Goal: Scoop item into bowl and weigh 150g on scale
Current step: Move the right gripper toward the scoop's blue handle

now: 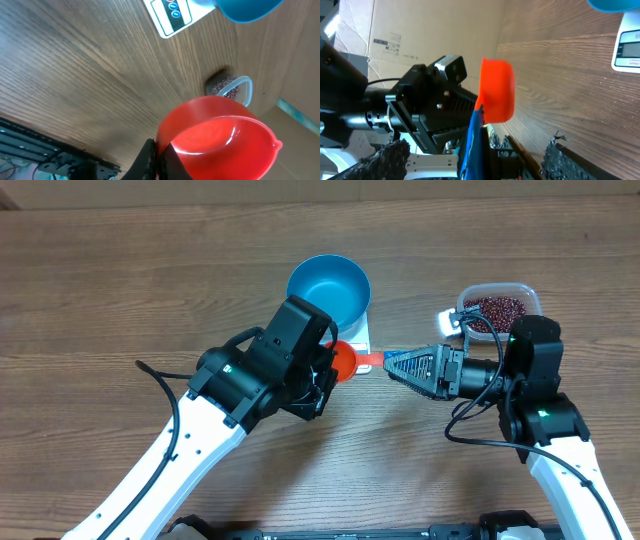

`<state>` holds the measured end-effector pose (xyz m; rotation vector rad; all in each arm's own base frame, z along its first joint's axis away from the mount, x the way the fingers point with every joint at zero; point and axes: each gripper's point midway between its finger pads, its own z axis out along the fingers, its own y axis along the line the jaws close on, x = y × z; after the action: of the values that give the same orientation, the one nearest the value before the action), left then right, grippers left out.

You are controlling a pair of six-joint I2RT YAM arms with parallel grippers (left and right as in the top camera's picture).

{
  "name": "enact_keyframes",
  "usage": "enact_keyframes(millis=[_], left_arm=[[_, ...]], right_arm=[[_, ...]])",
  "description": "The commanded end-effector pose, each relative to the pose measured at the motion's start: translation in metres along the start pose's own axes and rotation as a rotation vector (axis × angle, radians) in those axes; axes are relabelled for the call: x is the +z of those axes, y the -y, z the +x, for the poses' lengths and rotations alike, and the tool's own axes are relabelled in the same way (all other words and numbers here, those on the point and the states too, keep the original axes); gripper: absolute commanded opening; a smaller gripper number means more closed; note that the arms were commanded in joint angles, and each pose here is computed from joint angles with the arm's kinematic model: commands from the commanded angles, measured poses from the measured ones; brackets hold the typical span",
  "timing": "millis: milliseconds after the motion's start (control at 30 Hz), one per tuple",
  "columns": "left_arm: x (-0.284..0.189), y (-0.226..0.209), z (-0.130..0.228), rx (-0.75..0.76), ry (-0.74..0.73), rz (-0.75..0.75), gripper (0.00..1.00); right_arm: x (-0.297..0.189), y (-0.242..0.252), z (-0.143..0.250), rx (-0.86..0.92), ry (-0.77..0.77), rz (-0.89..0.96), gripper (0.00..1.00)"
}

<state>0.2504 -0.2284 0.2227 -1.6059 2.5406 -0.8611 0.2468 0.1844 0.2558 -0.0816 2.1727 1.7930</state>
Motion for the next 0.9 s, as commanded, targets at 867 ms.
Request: enact_keyframes(millis=[867], left_arm=[[0.022, -0.001, 0.002, -0.015, 0.001, -0.047, 0.04]], right_arm=[[-0.002, 0.005, -0.027, -0.038, 0.128, 0.091, 0.86]])
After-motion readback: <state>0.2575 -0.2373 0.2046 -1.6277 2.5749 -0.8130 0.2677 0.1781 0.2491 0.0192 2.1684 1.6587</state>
